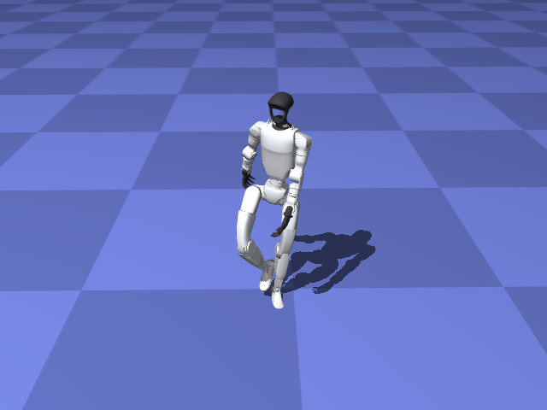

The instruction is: In place motions

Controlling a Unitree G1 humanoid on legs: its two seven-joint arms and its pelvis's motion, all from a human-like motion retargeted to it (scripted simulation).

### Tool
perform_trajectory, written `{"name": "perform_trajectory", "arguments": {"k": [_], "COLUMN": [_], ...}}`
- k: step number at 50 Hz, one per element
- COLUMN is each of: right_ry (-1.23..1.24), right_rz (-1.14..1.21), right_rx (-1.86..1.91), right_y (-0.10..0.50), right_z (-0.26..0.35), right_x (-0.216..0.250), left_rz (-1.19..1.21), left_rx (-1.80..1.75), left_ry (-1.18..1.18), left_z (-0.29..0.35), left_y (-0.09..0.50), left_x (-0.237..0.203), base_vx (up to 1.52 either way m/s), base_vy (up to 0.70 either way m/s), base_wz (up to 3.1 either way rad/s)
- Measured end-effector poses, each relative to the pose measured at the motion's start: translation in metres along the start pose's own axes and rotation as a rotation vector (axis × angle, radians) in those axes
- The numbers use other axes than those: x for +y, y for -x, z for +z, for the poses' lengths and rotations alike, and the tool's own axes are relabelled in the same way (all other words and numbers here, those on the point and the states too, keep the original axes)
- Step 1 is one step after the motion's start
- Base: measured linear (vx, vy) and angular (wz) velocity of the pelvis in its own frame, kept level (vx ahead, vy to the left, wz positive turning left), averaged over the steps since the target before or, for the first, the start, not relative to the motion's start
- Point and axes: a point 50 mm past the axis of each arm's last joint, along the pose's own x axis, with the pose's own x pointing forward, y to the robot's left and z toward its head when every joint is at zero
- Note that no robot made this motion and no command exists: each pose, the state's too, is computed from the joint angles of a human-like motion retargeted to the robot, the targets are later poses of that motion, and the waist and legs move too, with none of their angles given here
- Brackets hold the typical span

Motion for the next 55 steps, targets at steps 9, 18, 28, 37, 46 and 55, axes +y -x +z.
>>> {"name": "perform_trajectory", "arguments": {"k": [9,18,28,37,46,55], "right_ry": [0.224,0.685,0.779,0.710,0.323,-0.015], "right_rz": [0.022,0.039,0.058,0.097,0.090,0.049], "right_rx": [-0.091,-0.926,-1.455,-1.031,-0.410,-0.067], "right_y": [0.010,0.134,0.264,0.152,0.036,-0.002], "right_z": [0.041,0.228,0.289,0.239,0.113,0.004], "right_x": [0.026,0.106,0.134,0.110,0.044,0.026], "left_rz": [0.095,0.394,0.563,0.461,0.030,-0.071], "left_rx": [0.288,0.769,0.906,0.670,0.221,-0.102], "left_ry": [-0.042,0.278,0.480,0.394,-0.101,-0.269], "left_z": [-0.099,-0.252,-0.284,-0.232,-0.074,0.017], "left_y": [0.032,0.153,0.204,0.133,0.020,0.000], "left_x": [0.036,0.074,0.085,0.077,0.022,-0.010], "base_vx": [0.04,-0.25,-0.08,0.28,0.06,0.03], "base_vy": [0.05,0.13,0.01,-0.10,-0.14,-0.03], "base_wz": [-0.26,-0.21,0.18,0.33,0.48,-0.06]}}
